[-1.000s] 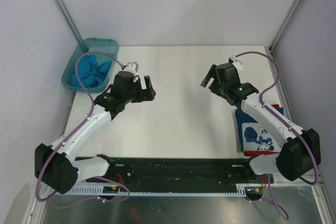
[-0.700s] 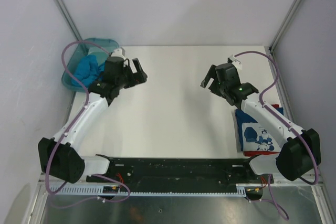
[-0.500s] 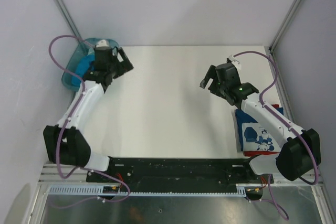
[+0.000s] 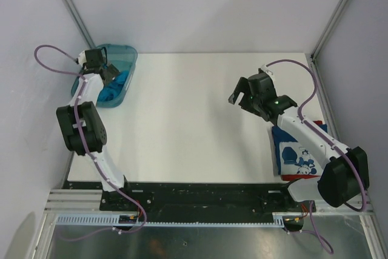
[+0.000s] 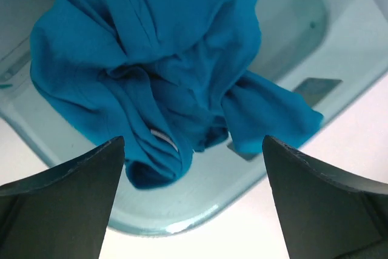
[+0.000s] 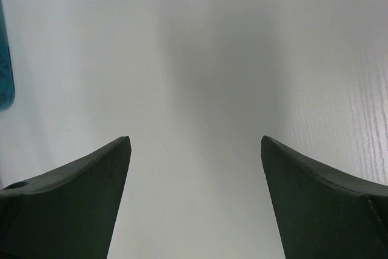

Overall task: Fold and stack the t-shirts
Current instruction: Grab crumpled tshirt from bin with the left arm

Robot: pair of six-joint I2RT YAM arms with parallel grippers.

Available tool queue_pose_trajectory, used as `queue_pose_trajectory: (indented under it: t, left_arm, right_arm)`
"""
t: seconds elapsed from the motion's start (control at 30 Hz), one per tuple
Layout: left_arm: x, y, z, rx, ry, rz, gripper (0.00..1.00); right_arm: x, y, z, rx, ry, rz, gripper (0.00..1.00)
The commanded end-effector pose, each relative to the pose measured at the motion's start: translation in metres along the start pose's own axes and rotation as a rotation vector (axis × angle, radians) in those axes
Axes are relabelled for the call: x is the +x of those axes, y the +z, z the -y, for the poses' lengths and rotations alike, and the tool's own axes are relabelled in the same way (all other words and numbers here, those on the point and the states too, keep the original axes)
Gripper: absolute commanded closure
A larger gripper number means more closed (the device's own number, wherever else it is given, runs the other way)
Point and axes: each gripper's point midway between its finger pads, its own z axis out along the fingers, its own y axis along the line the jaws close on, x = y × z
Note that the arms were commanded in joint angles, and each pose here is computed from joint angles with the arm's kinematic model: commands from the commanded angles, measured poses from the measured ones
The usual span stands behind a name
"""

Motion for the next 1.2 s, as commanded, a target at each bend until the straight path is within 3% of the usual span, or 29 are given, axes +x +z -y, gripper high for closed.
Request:
queue_pose_trajectory:
  t: [0.0,0.3,0.4,0.5,0.67,0.73,0.93,1.17]
  left_arm:
    - [-0.02,0.025,-0.001,-0.043,-0.031,0.047,0.01]
    - [0.008,0.086,0.003,-0.069,-0.053,-0.034,0.01]
    - [0.019,0.099,0.001,-0.08,-0.063,-0.056,0.08]
    - [0.031,0.108,-0.003,-0.095,-0.07,-0.083,0.27]
    - [0.033,0.109,0.003,-0.07,-0.091,-0.097,0.84]
    - [0.018,0.099,0.012,-0.039,-0.095,-0.071,0.96]
    - [-0.047,0.04,0.051,0.081,-0.067,0.071,1.0]
    - [-0.089,-0.062,0.089,0.233,-0.04,0.243,1.0]
  right_arm:
    - [-0.006,-0.003,-0.016,-0.044,-0.028,0.003,0.07]
    - [-0.002,0.004,-0.019,-0.059,-0.043,-0.016,0.07]
    - [0.002,0.008,-0.02,-0.058,-0.042,-0.029,0.07]
    - [0.006,0.012,-0.021,-0.061,-0.037,-0.044,0.07]
    - [0.009,0.016,-0.024,-0.075,-0.034,-0.058,0.07]
    - [0.008,0.016,-0.026,-0.083,-0.035,-0.055,0.07]
    - [0.005,0.015,-0.031,-0.104,-0.034,-0.043,0.07]
    - [-0.002,0.011,-0.035,-0.121,-0.038,-0.014,0.07]
